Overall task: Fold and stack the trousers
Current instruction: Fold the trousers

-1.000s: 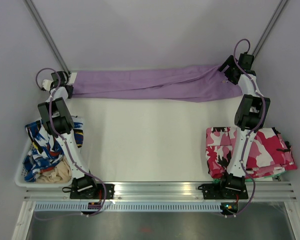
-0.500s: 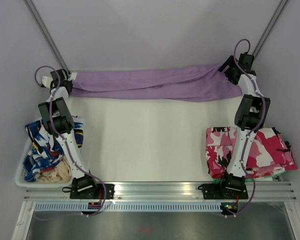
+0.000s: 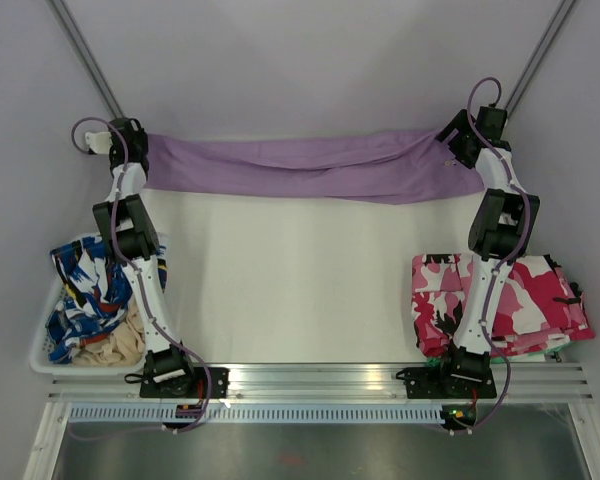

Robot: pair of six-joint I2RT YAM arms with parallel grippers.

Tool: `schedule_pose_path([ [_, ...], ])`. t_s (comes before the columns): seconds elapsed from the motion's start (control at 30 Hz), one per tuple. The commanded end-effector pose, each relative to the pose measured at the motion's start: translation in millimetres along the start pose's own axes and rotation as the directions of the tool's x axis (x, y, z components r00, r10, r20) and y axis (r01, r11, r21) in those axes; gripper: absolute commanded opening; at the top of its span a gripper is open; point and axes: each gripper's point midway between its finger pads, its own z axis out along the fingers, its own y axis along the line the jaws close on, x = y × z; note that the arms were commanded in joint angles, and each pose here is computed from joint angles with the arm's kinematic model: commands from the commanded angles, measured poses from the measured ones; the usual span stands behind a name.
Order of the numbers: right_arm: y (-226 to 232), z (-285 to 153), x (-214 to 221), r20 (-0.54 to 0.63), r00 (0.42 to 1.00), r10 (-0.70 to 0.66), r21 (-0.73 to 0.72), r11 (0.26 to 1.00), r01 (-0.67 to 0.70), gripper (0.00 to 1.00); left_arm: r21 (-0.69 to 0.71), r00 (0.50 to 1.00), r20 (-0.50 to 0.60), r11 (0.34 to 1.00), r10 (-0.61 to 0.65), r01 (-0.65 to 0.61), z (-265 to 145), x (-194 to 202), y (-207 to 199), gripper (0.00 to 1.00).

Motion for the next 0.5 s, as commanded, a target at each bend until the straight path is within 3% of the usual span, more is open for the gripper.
schedule_pose_path([
  [0.0, 10, 9, -16, 0.062, 0.998, 0.021, -0.031, 0.999, -0.019, 0.97, 0.047, 0.992, 0.077, 0.994, -0.104, 0.101, 15, -9, -6, 0.02],
  [0.23, 17, 21, -38, 0.15, 0.984, 0.092, -0.073, 0.994, -0.082, 0.98, 0.029, 0.98, 0.142, 0.99, -0.14, 0.137, 28, -12, 12, 0.02],
  [0.47, 8, 52, -68, 0.256, 0.926, 0.276, -0.166, 0.957, -0.239, 0.98, 0.065, 0.976, 0.162, 0.988, -0.149, 0.14, 40, -12, 14, 0.02],
])
